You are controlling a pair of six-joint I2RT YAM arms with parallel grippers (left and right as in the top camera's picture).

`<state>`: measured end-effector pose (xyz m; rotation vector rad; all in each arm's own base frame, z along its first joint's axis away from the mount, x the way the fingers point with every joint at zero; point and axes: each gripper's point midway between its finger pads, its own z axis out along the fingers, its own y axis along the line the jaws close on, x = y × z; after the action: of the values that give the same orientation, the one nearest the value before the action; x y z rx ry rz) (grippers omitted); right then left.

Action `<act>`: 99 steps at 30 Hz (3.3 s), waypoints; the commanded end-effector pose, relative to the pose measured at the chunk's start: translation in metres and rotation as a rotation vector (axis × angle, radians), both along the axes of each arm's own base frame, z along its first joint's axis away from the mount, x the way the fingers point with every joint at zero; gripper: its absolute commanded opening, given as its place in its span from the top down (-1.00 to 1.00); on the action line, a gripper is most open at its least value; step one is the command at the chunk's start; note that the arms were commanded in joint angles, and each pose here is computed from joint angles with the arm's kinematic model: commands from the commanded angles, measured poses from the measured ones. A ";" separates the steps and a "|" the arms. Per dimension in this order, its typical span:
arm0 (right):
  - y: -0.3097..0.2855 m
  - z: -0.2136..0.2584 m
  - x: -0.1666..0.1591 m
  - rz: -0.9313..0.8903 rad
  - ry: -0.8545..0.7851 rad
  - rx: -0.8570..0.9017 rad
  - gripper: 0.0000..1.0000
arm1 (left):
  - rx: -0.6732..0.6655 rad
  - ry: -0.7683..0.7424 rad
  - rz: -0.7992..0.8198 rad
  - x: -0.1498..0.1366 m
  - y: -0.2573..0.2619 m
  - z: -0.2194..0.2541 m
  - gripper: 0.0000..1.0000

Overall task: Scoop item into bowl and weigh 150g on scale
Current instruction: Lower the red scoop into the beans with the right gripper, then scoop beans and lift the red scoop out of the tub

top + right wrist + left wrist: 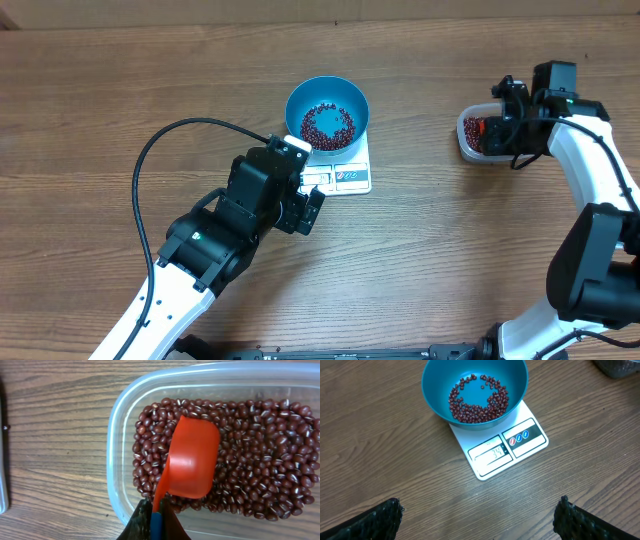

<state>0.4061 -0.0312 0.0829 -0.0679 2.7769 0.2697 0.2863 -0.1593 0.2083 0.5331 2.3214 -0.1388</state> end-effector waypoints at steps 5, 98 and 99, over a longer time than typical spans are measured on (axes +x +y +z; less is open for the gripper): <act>0.003 -0.008 0.001 -0.004 0.001 0.123 0.93 | 0.005 -0.001 0.012 0.002 0.002 -0.001 -0.99; -0.052 0.001 -0.004 -0.223 -0.067 0.562 0.93 | 0.005 -0.001 0.012 0.002 0.002 -0.001 -0.99; -0.052 0.001 -0.004 -0.221 -0.068 0.568 0.92 | 0.005 -0.001 0.012 0.002 0.002 -0.001 -0.99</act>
<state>0.4031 -0.0877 0.0824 0.3763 2.5297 0.9053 0.2863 -0.1592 0.2083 0.5332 2.3218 -0.1386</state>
